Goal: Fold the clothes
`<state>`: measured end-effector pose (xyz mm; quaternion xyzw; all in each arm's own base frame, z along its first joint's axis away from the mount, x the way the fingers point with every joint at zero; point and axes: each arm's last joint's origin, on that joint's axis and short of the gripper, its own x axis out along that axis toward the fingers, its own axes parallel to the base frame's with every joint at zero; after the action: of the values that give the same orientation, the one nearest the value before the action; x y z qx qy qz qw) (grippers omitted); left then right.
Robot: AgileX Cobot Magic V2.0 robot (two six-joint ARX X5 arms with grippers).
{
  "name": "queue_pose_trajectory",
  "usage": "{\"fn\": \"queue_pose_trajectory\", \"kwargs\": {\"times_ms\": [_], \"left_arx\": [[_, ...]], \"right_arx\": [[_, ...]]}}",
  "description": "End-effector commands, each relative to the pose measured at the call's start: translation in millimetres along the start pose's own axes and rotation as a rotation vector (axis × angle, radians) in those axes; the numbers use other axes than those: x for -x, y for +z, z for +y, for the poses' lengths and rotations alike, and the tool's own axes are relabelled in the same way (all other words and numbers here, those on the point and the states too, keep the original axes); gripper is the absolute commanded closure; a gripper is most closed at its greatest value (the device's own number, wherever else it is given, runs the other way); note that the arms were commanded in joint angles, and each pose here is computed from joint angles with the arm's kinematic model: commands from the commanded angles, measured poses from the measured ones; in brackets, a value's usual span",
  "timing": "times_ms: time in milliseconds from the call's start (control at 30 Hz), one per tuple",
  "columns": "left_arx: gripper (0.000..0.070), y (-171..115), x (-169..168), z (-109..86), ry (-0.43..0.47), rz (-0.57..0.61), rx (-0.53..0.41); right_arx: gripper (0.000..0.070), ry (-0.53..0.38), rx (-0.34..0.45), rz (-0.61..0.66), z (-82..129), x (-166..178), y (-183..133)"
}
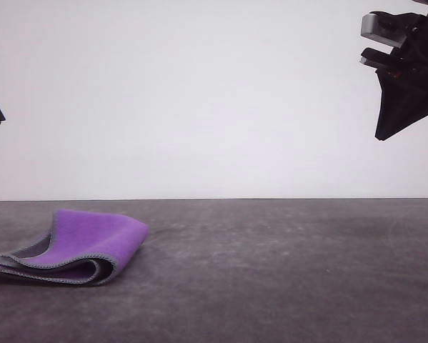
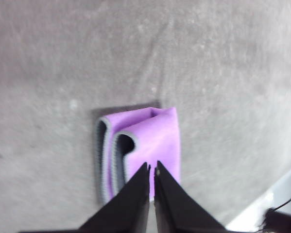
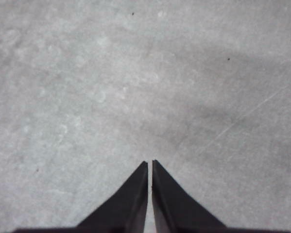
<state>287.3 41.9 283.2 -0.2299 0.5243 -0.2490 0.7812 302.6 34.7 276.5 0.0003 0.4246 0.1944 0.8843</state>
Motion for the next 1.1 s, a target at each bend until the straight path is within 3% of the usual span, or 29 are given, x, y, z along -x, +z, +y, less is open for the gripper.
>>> {"fn": "queue_pose_trajectory", "kwargs": {"times_ms": [0,133,333,500,633,867,1067], "left_arx": [[0.0697,3,5,0.1,0.010,-0.018,-0.051],[0.0696,1,17,-8.4,0.094,-0.077,-0.154],[0.0696,-25,27,-38.3,0.142,-0.322,-0.368],[0.0696,-78,12,-32.5,0.357,-0.580,-0.319],[0.0696,-126,1,-21.3,0.475,-0.743,-0.314],[0.0696,-187,-19,-0.7,0.602,-0.886,-0.262],[0.0696,-215,-36,12.2,0.629,-0.988,-0.249]], "right_arx": [[0.0690,-0.001,0.012,-0.026,1,2,6],[0.0690,-0.004,0.020,-0.053,1,2,9],[0.0690,-0.006,0.026,-0.072,0,2,11],[0.0690,-0.008,0.032,-0.092,0,2,13],[0.0690,-0.010,0.038,-0.113,0,2,15],[0.0690,-0.011,0.040,-0.119,0,2,15],[0.0690,-0.011,0.040,-0.119,0,2,15]]}}
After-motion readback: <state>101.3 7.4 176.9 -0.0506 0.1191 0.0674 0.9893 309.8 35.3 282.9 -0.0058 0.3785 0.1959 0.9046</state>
